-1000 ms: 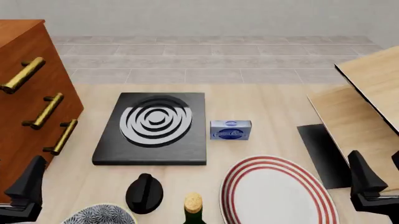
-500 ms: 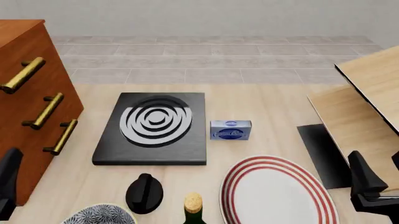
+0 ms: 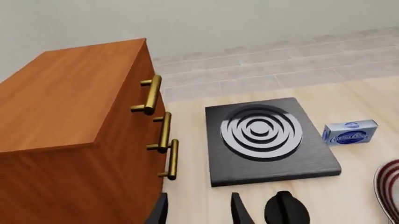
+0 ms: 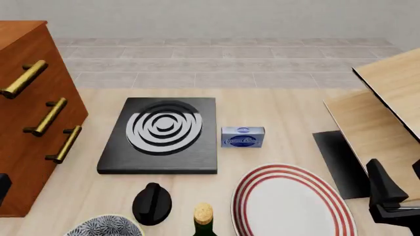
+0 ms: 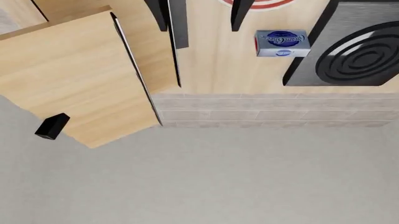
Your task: Put the bowl on the top of the cabinet.
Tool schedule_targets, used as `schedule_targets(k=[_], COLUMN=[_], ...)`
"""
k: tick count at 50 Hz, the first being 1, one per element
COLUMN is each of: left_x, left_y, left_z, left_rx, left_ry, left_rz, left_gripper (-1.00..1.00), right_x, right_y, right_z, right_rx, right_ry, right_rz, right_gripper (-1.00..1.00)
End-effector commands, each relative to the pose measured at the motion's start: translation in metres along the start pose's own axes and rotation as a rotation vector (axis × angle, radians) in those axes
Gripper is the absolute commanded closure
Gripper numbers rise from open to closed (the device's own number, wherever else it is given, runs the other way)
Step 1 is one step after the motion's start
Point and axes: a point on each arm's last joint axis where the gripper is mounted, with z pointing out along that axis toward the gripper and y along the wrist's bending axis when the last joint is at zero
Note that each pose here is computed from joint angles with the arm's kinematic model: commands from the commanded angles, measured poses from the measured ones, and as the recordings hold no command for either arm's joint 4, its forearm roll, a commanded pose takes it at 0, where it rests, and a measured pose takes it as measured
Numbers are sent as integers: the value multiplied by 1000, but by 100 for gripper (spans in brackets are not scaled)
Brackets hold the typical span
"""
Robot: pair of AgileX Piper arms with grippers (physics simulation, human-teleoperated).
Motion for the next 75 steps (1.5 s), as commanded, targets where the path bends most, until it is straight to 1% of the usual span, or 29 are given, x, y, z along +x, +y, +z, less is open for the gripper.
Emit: schedule_targets(k=[1,5,7,8,11,13,15,17,20,28,29,32,36,38,40,42,47,54,59,67,75], left_x=[0,1,1,2,-1,2,2,2,3,6,9,15,18,22,24,25,25,27,30,40,44], left_y=[0,0,0,0,0,0,0,0,-1,-1,-2,-3,-3,-5,-5,-5,-5,-5,-6,-8,-9], left_z=[-13,-13,-14,-10,-12,-7,-10,-7,-6,-4,-2,-1,0,4,3,3,4,5,8,14,15], left_rx=[67,84,88,92,93,97,112,127,142,150,162,184,198,215,210,206,198,199,201,202,217], left_ry=[118,159,165,193,187,228,231,267,294,324,350,379,391,420,412,417,422,425,435,444,456], left_rz=[-8,-22,-19,-32,-25,-39,-20,-35,-40,-40,-48,-39,-31,-37,-15,-9,-10,8,9,37,49], left_gripper=[-100,-100,-100,-100,-100,-100,-100,-100,-100,-100,-100,-100,-100,-100,-100,-100,-100,-100,-100,-100,-100], right_x=[0,0,0,0,0,0,0,0,0,0,0,0,0,0,0,0,0,0,0,0,0], right_y=[0,0,0,0,0,0,0,0,0,0,0,0,0,0,0,0,0,0,0,0,0], right_z=[0,0,0,0,0,0,0,0,0,0,0,0,0,0,0,0,0,0,0,0,0], right_rx=[0,0,0,0,0,0,0,0,0,0,0,0,0,0,0,0,0,0,0,0,0], right_ry=[0,0,0,0,0,0,0,0,0,0,0,0,0,0,0,0,0,0,0,0,0], right_rz=[0,0,0,0,0,0,0,0,0,0,0,0,0,0,0,0,0,0,0,0,0], right_gripper=[-100,-100,-100,-100,-100,-100,-100,-100,-100,-100,-100,-100,-100,-100,-100,-100,-100,-100,-100,-100,-100])
